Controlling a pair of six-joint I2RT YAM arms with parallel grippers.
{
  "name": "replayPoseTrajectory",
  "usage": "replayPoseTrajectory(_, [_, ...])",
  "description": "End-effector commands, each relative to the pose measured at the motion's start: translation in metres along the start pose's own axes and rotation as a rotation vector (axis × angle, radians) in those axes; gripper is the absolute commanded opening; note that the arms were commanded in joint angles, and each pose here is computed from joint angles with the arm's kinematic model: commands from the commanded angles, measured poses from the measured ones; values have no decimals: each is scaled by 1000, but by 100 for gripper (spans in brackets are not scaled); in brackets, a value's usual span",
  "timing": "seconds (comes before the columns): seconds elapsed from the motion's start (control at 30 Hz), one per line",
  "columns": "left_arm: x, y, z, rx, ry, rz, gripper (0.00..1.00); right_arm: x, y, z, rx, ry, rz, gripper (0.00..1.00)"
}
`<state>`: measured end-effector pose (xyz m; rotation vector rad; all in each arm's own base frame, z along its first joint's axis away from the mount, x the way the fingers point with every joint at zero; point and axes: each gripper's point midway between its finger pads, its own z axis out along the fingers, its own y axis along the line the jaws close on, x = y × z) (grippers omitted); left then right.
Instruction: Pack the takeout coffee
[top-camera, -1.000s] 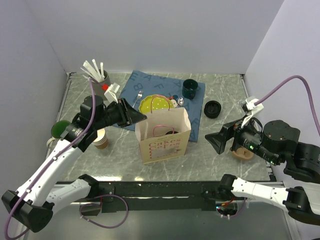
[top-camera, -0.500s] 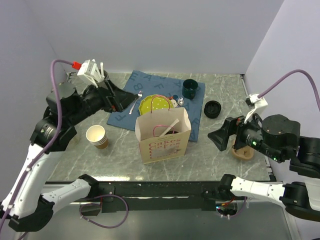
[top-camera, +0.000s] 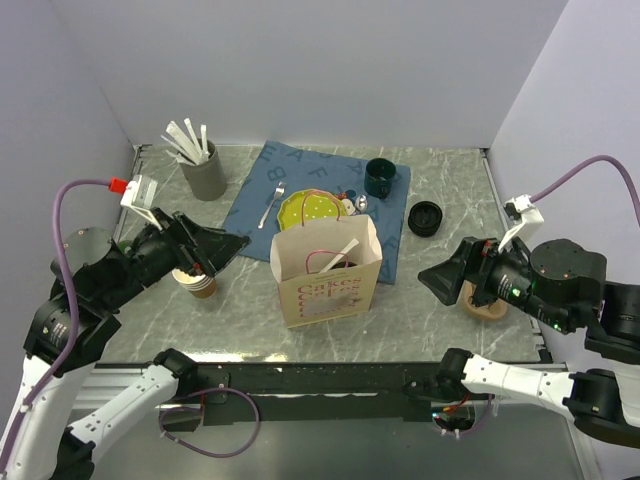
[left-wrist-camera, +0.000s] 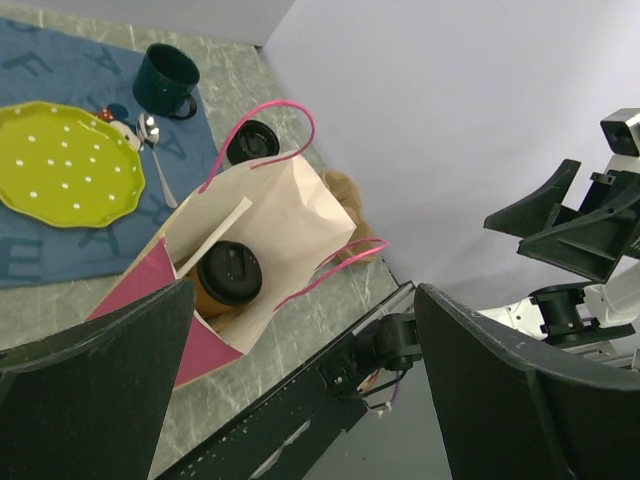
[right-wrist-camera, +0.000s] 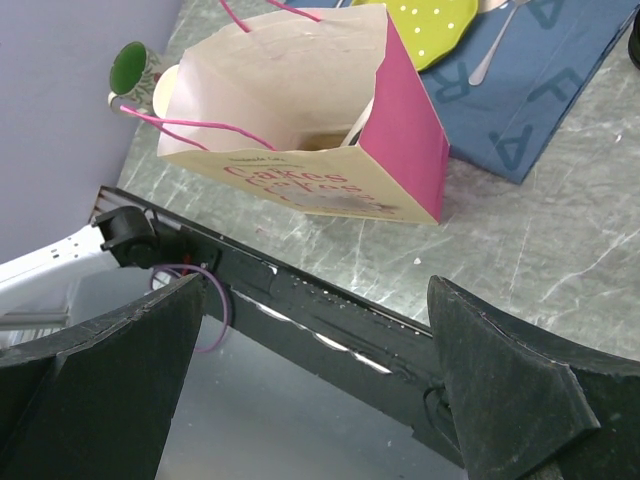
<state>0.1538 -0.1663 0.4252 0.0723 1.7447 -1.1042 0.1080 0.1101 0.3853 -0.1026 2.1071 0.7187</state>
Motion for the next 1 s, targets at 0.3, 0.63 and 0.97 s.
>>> replayPoseTrajectory(0.3, [3, -1, -1, -1, 13, -19, 97, -25, 16, 7, -34, -83, 12, 100])
replayPoseTrajectory(0.63, [-2, -5, -4, 4, 4, -6, 97, -26, 21, 13, -38, -88, 18, 100])
replayPoseTrajectory(0.97, [-7, -11, -5, 19, 8, 17, 97, -26, 22, 19, -14, -72, 32, 100])
